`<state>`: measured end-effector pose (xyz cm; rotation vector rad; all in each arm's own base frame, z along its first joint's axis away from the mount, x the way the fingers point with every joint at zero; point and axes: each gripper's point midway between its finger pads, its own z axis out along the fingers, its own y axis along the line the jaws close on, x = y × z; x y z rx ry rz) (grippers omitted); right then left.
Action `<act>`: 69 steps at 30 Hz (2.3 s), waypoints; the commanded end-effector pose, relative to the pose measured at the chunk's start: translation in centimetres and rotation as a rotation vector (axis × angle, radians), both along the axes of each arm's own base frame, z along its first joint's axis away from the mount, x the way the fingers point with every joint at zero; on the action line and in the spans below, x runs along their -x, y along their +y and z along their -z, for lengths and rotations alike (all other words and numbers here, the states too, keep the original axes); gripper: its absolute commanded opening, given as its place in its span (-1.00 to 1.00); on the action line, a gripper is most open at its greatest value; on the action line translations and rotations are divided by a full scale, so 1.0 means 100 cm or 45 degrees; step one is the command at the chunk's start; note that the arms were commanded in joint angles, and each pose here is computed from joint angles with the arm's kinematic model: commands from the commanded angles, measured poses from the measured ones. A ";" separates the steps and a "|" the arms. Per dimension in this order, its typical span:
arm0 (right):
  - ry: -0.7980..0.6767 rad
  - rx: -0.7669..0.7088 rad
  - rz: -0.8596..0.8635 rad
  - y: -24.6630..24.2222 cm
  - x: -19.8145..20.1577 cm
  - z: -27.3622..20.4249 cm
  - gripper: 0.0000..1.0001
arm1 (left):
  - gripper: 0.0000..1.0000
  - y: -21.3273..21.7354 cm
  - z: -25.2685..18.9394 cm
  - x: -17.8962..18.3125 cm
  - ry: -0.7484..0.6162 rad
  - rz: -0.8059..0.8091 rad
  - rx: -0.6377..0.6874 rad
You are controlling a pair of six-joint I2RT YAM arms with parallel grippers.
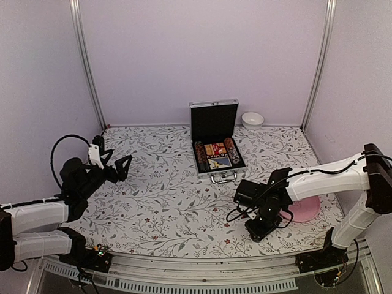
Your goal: Pack up texas hold em set
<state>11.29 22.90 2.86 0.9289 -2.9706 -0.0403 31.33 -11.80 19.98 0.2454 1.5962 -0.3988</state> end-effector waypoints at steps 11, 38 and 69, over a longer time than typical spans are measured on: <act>-0.350 -0.108 0.177 0.038 -0.106 -0.047 -0.80 | 0.94 0.002 -0.003 0.004 -0.028 0.003 0.004; -0.727 -0.236 -0.264 0.012 -0.325 -0.085 -0.81 | 0.94 0.001 -0.002 0.005 -0.029 0.014 0.009; -0.690 -0.190 -0.968 0.039 -0.333 -0.042 -0.87 | 0.94 -0.004 0.007 0.001 -0.005 0.037 0.001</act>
